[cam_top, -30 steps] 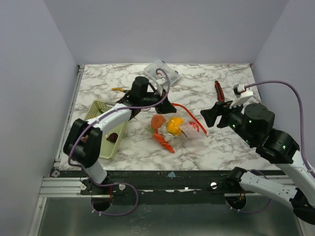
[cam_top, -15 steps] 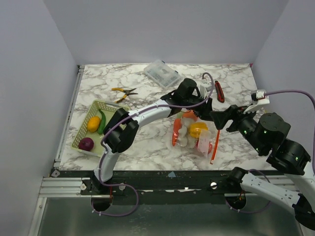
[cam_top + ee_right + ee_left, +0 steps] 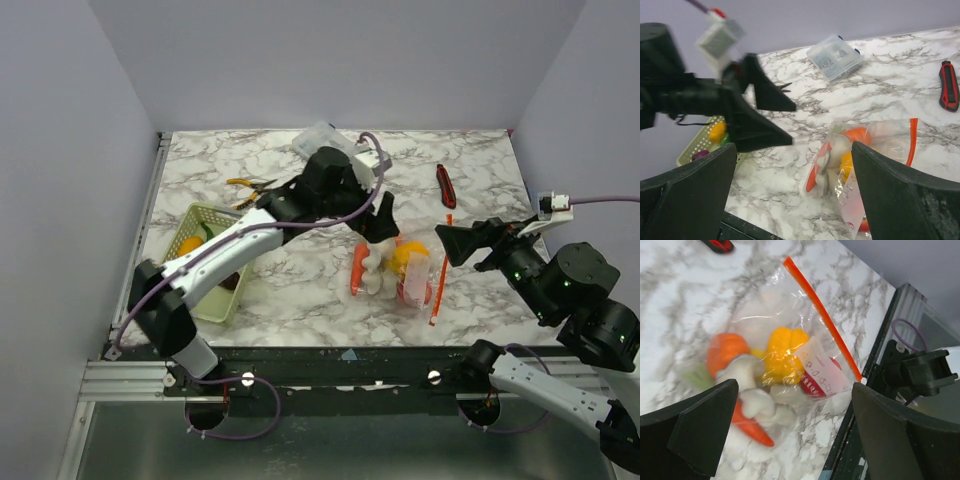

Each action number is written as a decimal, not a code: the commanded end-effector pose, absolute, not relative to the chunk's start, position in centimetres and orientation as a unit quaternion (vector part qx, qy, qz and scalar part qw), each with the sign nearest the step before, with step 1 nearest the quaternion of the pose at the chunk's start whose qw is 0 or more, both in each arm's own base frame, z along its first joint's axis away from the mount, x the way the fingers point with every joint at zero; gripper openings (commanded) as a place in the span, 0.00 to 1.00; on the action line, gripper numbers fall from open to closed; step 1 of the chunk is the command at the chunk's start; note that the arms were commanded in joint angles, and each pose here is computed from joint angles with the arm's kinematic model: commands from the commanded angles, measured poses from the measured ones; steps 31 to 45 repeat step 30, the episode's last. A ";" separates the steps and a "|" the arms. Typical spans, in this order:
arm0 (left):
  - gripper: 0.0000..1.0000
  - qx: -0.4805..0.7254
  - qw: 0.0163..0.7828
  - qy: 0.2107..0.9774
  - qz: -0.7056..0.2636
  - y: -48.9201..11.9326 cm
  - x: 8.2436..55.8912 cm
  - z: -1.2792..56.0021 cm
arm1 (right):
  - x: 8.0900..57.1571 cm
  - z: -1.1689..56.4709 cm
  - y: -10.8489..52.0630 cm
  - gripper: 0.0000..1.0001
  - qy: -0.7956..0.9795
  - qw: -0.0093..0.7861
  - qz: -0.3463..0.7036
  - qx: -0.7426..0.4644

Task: Place the food in the zip-top bag and seal the zipper
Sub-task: Place the zipper food storage bag at the center of the board, then reset both arms

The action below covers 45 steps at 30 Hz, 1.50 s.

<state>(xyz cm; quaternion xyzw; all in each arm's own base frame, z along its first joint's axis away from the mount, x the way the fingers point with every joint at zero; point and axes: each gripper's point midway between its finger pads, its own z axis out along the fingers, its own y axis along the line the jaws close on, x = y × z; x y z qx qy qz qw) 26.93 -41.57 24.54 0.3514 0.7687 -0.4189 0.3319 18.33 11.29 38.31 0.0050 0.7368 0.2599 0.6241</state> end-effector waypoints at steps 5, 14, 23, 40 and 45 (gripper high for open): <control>0.98 0.301 0.548 0.717 -0.309 -27.6 23.8 37.3 | 17.8 41.5 9.0 1.00 0.682 0.674 0.278 0.048; 0.99 0.165 0.709 0.618 -0.296 -14.4 16.9 45.1 | 17.0 43.7 5.7 0.99 0.635 0.719 0.266 0.091; 0.99 0.081 0.778 0.555 -0.283 -7.0 13.1 46.5 | 16.8 44.5 3.0 1.00 0.609 0.731 0.262 0.159; 0.99 0.076 0.778 0.559 -0.275 -6.1 12.6 46.1 | 16.8 44.8 2.8 1.00 0.600 0.733 0.268 0.174; 0.99 0.076 0.778 0.559 -0.275 -6.1 12.6 46.1 | 16.8 44.8 2.8 1.00 0.600 0.733 0.268 0.174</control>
